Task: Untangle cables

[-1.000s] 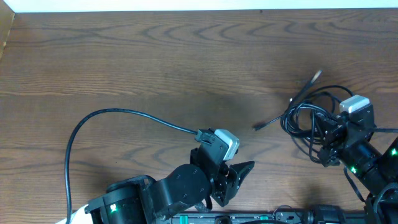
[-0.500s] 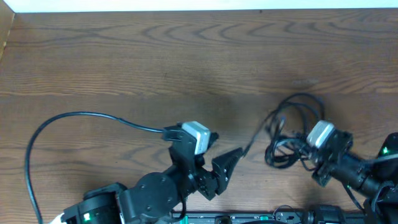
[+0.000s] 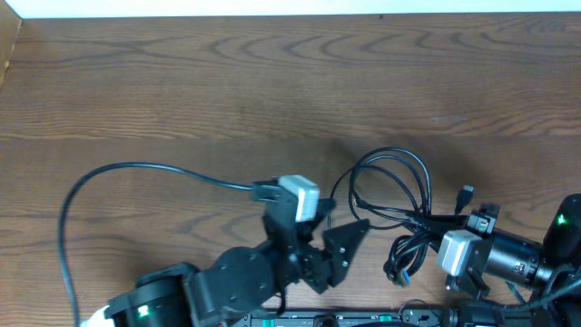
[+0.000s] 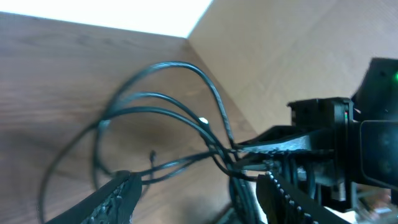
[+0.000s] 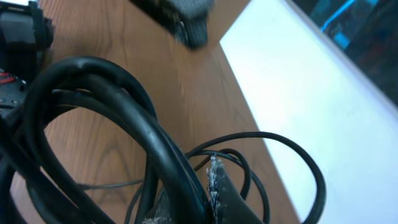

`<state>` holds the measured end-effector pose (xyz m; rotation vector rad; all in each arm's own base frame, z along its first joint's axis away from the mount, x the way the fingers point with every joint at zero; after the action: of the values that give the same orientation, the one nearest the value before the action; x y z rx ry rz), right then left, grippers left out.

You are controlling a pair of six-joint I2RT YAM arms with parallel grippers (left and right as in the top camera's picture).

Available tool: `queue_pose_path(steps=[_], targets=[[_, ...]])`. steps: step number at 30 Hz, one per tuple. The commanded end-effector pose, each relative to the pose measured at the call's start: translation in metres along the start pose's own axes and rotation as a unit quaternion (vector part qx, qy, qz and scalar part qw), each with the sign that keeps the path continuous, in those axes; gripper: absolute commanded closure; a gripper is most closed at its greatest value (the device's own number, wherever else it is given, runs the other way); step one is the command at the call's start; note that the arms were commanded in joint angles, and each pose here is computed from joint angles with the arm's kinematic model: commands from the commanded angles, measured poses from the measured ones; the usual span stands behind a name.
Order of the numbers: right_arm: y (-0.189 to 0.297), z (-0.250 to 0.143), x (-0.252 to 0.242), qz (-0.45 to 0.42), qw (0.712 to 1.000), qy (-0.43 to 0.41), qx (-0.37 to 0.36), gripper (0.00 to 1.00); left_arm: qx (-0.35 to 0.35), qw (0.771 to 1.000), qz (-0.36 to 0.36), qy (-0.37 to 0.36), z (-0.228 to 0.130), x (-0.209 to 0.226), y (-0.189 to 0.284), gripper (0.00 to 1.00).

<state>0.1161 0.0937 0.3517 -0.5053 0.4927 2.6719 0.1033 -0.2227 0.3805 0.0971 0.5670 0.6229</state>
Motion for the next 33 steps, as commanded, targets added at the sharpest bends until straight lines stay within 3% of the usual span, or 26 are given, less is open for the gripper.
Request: queue_pose_path(steps=[1,4,9,33], targets=[[0.002,0.010,0.005,0.015,0.996,0.080,-0.033,0.99,0.035,0.997,-0.057,0.028,-0.004,-0.017,-0.009,0.37],[0.002,0.010,0.005,0.013,0.993,0.116,-0.034,0.98,0.064,0.994,-0.088,0.032,-0.012,-0.026,-0.019,0.37],[0.002,0.008,0.004,0.008,0.987,0.161,-0.028,0.98,0.105,0.988,-0.107,0.049,-0.024,-0.033,-0.031,0.47],[0.002,0.012,-0.009,-0.020,0.977,0.210,-0.018,0.99,0.185,0.964,-0.173,0.079,-0.047,-0.052,-0.053,0.53]])
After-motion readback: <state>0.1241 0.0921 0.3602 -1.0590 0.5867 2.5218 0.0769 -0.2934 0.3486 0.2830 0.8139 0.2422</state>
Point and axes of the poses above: each gripper's point midway between its finger pads, its own y axis back along the fingers, its own x axis along the line the jaws close on, z = x × y, the point moved 6 cm from there along y, back along the fingers, and after that the axes turned 9 degrees about -y, right-handed, at the moved point
